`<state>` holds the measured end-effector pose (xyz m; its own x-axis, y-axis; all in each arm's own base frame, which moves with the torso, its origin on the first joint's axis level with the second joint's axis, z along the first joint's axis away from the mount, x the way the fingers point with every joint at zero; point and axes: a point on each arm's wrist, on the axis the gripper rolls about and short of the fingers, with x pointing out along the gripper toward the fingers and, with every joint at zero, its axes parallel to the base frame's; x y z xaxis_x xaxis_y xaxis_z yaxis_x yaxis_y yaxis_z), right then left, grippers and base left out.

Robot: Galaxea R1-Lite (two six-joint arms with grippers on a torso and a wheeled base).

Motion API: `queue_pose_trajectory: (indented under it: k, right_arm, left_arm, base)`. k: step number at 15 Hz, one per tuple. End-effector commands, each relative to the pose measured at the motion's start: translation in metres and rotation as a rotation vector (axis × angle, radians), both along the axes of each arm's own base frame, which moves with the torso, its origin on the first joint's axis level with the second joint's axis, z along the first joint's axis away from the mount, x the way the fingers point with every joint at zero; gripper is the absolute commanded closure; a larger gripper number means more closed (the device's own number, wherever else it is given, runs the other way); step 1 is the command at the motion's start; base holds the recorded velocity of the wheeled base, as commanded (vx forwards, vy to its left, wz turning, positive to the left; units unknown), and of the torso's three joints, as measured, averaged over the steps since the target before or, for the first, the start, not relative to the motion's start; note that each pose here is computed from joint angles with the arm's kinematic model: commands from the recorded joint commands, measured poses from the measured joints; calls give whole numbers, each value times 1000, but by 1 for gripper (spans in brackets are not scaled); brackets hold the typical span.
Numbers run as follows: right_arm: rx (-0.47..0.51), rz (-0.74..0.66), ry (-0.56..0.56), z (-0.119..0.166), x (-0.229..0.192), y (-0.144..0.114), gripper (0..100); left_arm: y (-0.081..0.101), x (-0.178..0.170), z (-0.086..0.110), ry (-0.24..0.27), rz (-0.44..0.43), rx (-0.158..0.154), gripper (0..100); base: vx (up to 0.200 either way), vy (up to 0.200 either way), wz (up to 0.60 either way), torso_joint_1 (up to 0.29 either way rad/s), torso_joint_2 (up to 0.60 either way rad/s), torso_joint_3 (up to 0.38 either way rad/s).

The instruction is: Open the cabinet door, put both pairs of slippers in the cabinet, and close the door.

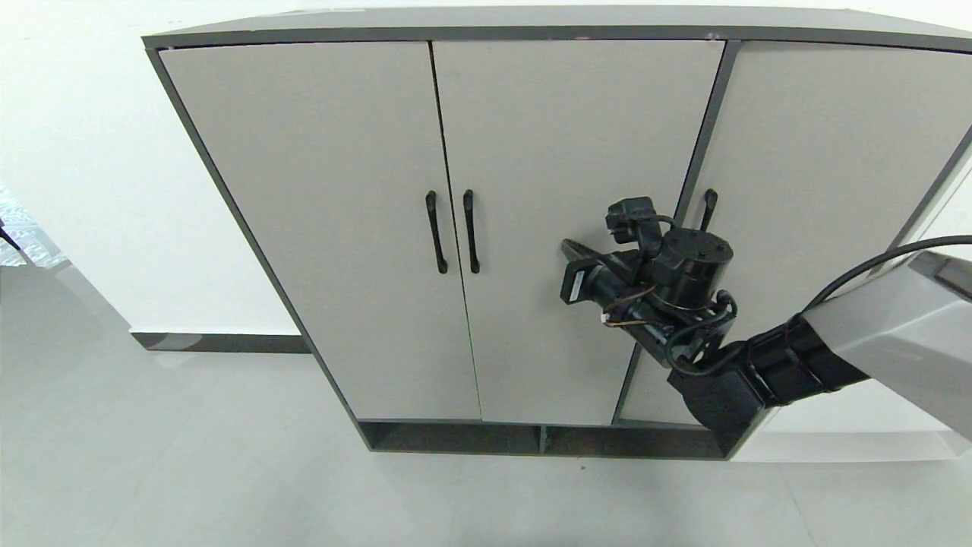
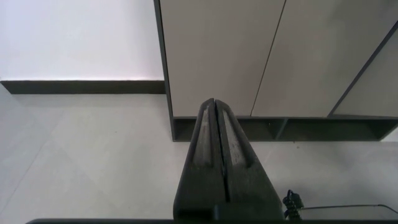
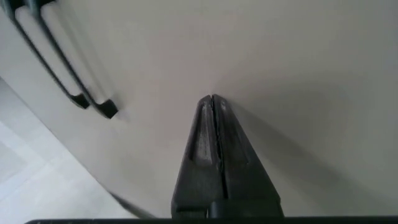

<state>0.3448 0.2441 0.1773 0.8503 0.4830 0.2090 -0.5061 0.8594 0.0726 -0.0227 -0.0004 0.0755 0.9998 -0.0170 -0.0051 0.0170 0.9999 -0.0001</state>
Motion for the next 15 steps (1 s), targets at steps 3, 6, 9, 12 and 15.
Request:
queue_pose_trajectory:
  k: [3,6,9,12,15]
  right_arm:
    - [-48,0,-42,44,-96,-44,100]
    - [-86,-217,-24,45,-150,-95,100]
    - [-167,-436,36,22,-200,-160,100]
    - [-232,-754,169,-30,-254,-231,100]
    - [-289,-798,272,-47,-290,-243,100]
  left_arm:
    - [0,0,0,1,0,2,100]
    - [0,0,0,-1,0,3,100]
    - [0,0,0,-1,0,2,100]
    - [0,0,0,-2,0,3,100]
    - [0,0,0,-1,2,3,100]
  base:
    - [0,0,0,0,0,0]
    - [0,0,0,0,0,0]
    - [0,0,0,0,0,0]
    - [0,0,0,0,0,0]
    - [0,0,0,0,0,0]
